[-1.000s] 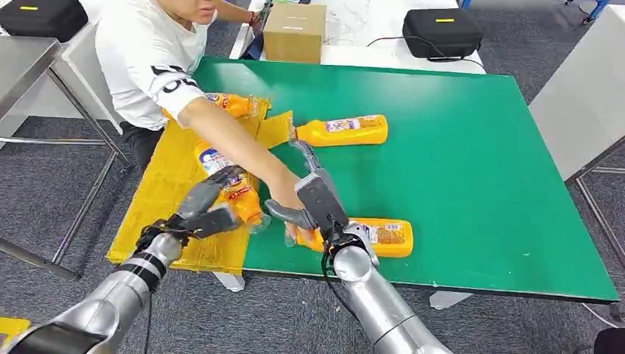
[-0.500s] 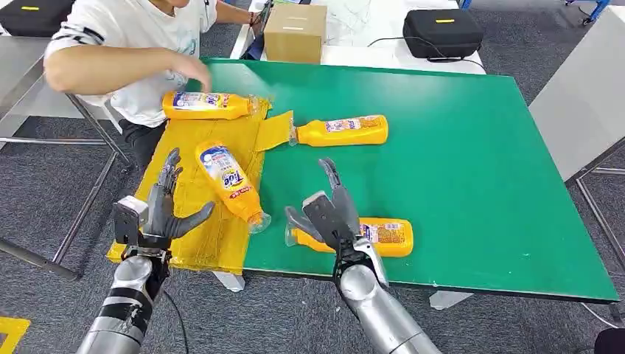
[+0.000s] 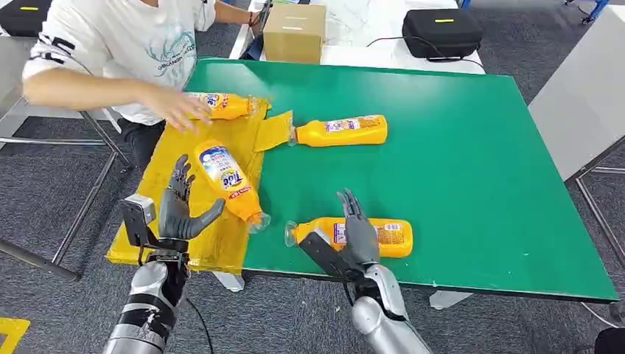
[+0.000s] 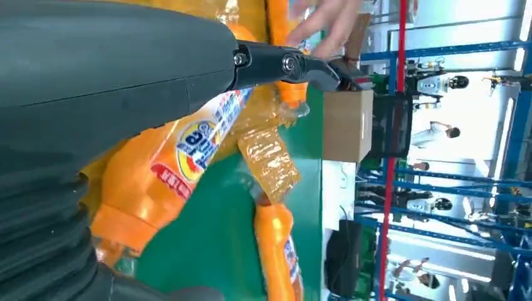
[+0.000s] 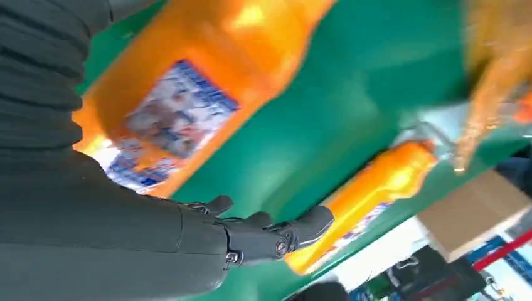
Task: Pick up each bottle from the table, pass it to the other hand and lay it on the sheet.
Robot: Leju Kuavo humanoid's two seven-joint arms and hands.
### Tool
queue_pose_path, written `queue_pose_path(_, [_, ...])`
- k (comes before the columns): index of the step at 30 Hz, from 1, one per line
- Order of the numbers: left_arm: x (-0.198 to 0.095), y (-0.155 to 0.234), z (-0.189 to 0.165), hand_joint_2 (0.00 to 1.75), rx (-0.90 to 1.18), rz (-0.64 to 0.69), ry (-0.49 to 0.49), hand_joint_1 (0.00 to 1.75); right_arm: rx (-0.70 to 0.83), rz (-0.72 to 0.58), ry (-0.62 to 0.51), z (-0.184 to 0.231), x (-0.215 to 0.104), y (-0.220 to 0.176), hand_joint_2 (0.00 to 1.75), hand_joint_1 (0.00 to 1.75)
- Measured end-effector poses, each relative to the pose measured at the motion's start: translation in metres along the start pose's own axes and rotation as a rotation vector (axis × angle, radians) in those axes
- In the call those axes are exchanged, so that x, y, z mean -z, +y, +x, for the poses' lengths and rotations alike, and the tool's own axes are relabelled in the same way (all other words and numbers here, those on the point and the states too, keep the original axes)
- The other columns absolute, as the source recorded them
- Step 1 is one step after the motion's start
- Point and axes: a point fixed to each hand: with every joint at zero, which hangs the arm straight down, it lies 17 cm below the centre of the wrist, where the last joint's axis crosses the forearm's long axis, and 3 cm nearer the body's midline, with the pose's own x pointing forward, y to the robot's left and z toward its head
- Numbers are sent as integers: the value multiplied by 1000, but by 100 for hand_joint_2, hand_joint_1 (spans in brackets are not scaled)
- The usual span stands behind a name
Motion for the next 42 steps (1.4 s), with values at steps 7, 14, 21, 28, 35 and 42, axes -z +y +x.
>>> queue_pose_path(7, [-11,-5,0,175,-25,-22,0,0,-117,1,48,-28,-13,-4,175,0])
queue_pose_path(14, [-18,-18,6,175,-21,-67,-20,0,-200,11,68,-42,-15,-9,175,0])
queue_pose_path(21, [-21,-27,17,175,-52,-106,-56,0,-269,37,108,-62,-9,-18,175,0])
queue_pose_path(28, [-22,-28,19,175,-59,-114,-61,0,-318,72,135,-81,-5,-21,175,0])
queue_pose_path(35, [-22,-36,22,175,-83,-155,-67,0,-407,305,195,-119,12,-3,175,131])
queue_pose_path(42, [-17,-38,21,175,-88,-169,-73,0,-423,407,212,-137,24,-1,175,175])
